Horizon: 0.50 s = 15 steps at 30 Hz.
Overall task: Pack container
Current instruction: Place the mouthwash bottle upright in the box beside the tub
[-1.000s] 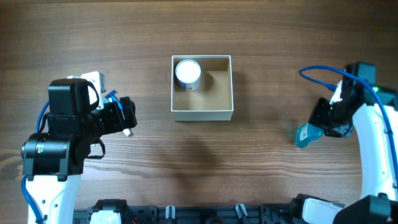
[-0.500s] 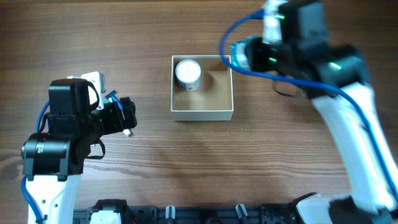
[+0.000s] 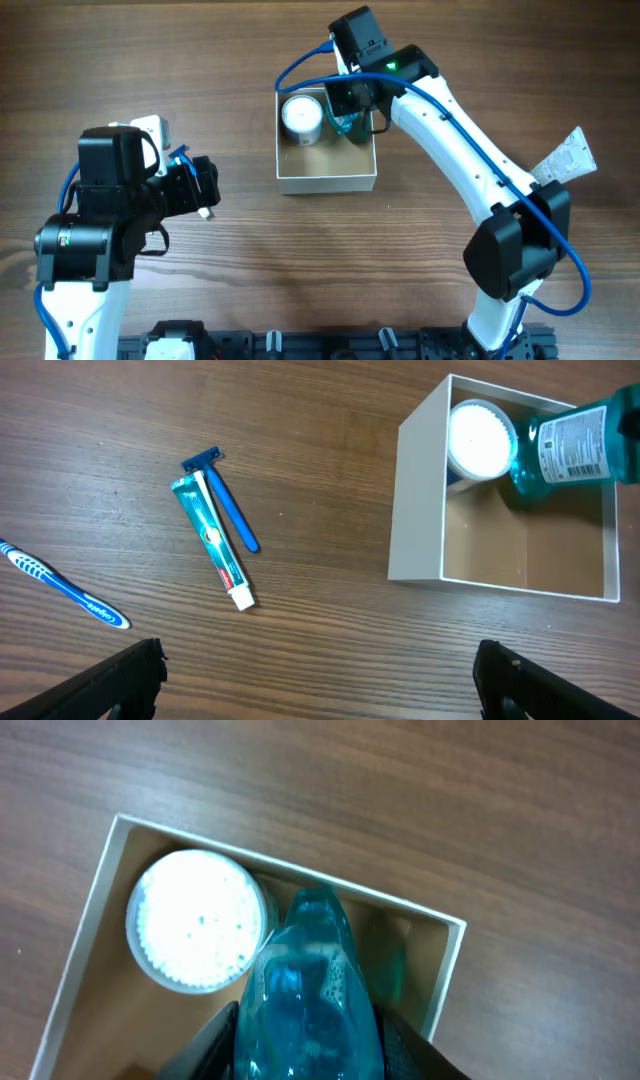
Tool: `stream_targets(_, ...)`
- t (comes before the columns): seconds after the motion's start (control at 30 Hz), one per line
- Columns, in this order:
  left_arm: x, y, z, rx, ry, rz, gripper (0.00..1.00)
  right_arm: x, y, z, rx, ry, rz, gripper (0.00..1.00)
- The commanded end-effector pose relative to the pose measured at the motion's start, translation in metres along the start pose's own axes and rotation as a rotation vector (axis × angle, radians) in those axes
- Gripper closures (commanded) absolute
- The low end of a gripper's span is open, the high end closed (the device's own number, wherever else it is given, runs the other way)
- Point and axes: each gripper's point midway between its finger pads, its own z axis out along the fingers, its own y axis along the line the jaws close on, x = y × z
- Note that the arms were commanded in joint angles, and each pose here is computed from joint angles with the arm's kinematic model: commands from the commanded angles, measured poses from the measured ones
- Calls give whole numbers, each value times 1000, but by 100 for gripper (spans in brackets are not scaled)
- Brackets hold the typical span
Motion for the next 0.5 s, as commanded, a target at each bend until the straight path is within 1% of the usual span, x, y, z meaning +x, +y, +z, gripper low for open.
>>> stream_targets(0.0,-5,-3,-5,16,-13,-13,0,-13,0,-6,8,-47,58,96)
stream_targets(0.13,-3,-2,-5,13,-4,-14,0,-5,2,6,1,-10,130,96)
stream_targets(0.23,-2,-2,-5,12,0,-15,0,3,7,20,-26,30,151,96)
stream_targets(0.37,-2,-2,-5,12,0,-15,0,5,7,28,-24,40,150,95)
stream_targets(0.4,-2,-2,-5,13,0,-15,0,4,7,29,-24,40,150,92)
stream_targets(0.43,-1,-2,-5,13,0,-15,0,4,8,29,-24,38,150,85)
stream_targets(0.47,-1,-2,-5,13,0,-15,0,3,8,29,-26,33,150,84)
